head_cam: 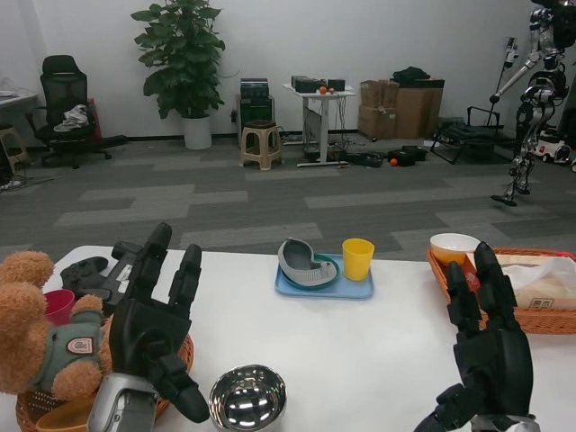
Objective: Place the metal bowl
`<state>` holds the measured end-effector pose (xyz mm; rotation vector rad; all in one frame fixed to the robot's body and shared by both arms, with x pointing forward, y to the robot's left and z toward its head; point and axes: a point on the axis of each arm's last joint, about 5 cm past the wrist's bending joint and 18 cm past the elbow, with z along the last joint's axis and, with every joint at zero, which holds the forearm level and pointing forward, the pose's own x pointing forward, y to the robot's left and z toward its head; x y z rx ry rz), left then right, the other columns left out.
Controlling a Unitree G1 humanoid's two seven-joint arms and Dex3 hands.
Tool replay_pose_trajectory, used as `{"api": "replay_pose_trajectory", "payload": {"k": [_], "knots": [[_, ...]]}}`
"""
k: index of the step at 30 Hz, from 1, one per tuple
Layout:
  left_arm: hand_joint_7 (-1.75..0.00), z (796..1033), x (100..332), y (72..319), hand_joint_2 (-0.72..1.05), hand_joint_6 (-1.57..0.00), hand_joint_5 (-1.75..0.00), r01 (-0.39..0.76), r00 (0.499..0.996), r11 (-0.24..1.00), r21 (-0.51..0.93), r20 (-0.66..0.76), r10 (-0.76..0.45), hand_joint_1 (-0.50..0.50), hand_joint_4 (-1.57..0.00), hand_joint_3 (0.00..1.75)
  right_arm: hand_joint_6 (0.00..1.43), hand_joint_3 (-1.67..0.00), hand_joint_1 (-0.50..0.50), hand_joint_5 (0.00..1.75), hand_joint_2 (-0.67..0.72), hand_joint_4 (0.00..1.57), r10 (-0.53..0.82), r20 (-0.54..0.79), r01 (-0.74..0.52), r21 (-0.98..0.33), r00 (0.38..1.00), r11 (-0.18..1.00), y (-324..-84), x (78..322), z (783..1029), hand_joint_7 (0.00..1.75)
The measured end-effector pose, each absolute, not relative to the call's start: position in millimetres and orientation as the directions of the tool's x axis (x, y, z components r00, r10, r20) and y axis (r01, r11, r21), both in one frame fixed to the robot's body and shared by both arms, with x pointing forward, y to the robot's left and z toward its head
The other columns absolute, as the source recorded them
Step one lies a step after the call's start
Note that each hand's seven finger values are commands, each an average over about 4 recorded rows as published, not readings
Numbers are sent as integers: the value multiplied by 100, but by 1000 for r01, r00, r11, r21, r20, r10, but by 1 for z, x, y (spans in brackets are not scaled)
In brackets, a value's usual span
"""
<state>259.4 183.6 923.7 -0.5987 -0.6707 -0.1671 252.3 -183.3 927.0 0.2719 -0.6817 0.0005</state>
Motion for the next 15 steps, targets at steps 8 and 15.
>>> {"api": "replay_pose_trajectory", "payload": {"k": [8,15], "knots": [[-21,920,257,188,12,0,0,327,778,800,-503,624,75,-48,0,9,0,0,25,0,72,0,-83,627,-91,241,775,966,-184,253,928,7],[-14,919,256,190,25,0,0,323,779,792,-518,621,88,-48,0,9,0,0,25,0,72,0,-81,628,-93,239,774,967,-183,253,928,7]]}}
